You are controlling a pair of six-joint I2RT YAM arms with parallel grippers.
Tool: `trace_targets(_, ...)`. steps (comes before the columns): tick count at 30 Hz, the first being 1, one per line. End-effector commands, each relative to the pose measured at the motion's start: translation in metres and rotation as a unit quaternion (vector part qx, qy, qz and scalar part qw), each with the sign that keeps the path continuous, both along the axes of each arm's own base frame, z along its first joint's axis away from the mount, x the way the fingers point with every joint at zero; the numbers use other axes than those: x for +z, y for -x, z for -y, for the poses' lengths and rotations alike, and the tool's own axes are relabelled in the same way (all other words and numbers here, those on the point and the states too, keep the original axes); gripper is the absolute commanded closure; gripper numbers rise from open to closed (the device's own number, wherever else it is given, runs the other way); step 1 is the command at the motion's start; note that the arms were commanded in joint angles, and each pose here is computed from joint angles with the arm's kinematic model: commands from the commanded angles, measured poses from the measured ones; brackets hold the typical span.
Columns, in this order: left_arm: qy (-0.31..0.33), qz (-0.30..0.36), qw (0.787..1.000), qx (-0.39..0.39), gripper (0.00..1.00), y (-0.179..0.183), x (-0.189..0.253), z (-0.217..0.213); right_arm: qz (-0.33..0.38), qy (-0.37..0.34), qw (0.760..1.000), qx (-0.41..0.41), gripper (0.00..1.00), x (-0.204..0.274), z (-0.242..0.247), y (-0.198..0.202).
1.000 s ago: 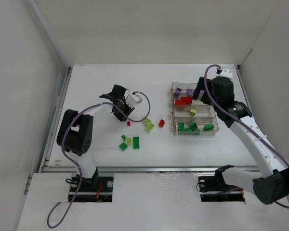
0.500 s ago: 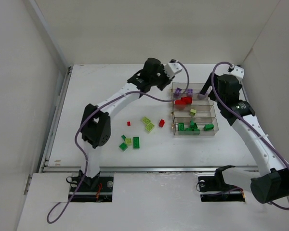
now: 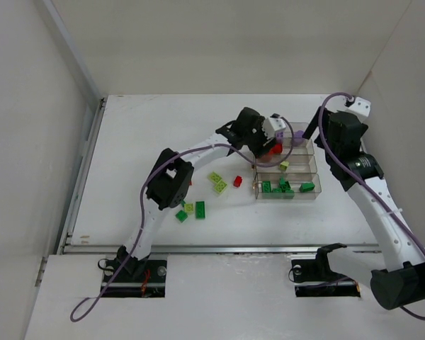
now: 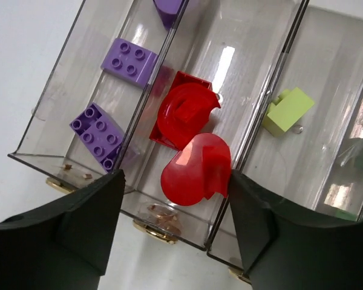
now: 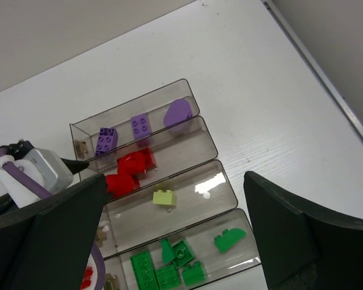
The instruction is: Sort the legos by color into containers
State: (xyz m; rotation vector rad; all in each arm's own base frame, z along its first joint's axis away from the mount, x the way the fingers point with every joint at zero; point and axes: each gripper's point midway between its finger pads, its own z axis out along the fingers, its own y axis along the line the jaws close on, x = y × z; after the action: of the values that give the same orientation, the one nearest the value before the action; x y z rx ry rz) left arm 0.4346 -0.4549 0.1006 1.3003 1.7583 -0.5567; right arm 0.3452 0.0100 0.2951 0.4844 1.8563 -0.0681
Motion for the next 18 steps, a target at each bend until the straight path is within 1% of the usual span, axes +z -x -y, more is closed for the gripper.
trace_targets(1,0.036,0.051,0.998,-0.001,0.33,0.0,0.053,0.01,0.022,0.006,1.0,-0.012,0.0,0.017,0.009,0.003)
trace_targets(3,0.04,0.064,0.997,0.018,0.23,-0.004,0.069,0.006,0.019,0.007,1.0,0.0,0.0,0.018,0.006,0.006)
trace_targets(5,0.058,0.079,0.994,0.039,0.2,-0.007,0.097,0.001,0.012,0.006,1.0,0.019,0.0,0.013,0.0,0.005)
trace_targets(6,0.064,0.082,0.992,0.067,0.19,-0.011,0.108,-0.005,0.01,0.007,1.0,0.028,0.0,0.012,-0.003,0.005)
trace_targets(7,0.077,0.094,0.989,0.08,0.17,-0.011,0.131,-0.01,0.014,0.0,0.999,0.044,0.0,0.014,-0.009,0.003)
trace_targets(8,0.078,0.101,0.988,0.088,0.17,-0.01,0.142,-0.015,0.013,-0.002,0.999,0.051,0.0,0.013,-0.011,0.003)
trace_targets(9,0.079,0.106,0.987,0.095,0.15,-0.009,0.151,-0.019,0.013,-0.005,0.998,0.058,0.0,0.013,-0.014,0.003)
trace_targets(10,0.07,0.101,0.988,0.099,0.15,-0.005,0.151,-0.026,0.017,-0.008,0.998,0.064,0.0,0.015,-0.016,0.002)
trace_targets(11,0.072,0.107,0.986,0.106,0.13,-0.001,0.166,-0.033,0.006,-0.011,0.997,0.075,0.0,0.006,-0.021,0.0)
trace_targets(13,0.054,0.094,0.988,0.109,0.13,0.008,0.16,-0.044,0.014,-0.017,0.996,0.088,0.0,0.01,-0.026,-0.002)
trace_targets(14,0.041,0.084,0.989,0.113,0.13,0.015,0.162,-0.058,0.013,-0.021,0.995,0.1,0.0,0.009,-0.031,-0.002)
trace_targets(16,0.012,0.06,0.99,0.123,0.14,0.021,0.145,-0.081,0.007,-0.024,0.994,0.109,0.0,0.005,-0.035,-0.004)
trace_targets(17,-0.003,0.037,0.992,0.117,0.16,0.03,0.134,-0.092,0.007,-0.024,0.994,0.109,0.0,0.005,-0.035,-0.004)
trace_targets(18,-0.022,0.028,0.992,0.119,0.18,0.036,0.124,-0.114,0.007,-0.03,0.993,0.117,0.0,0.005,-0.04,-0.004)
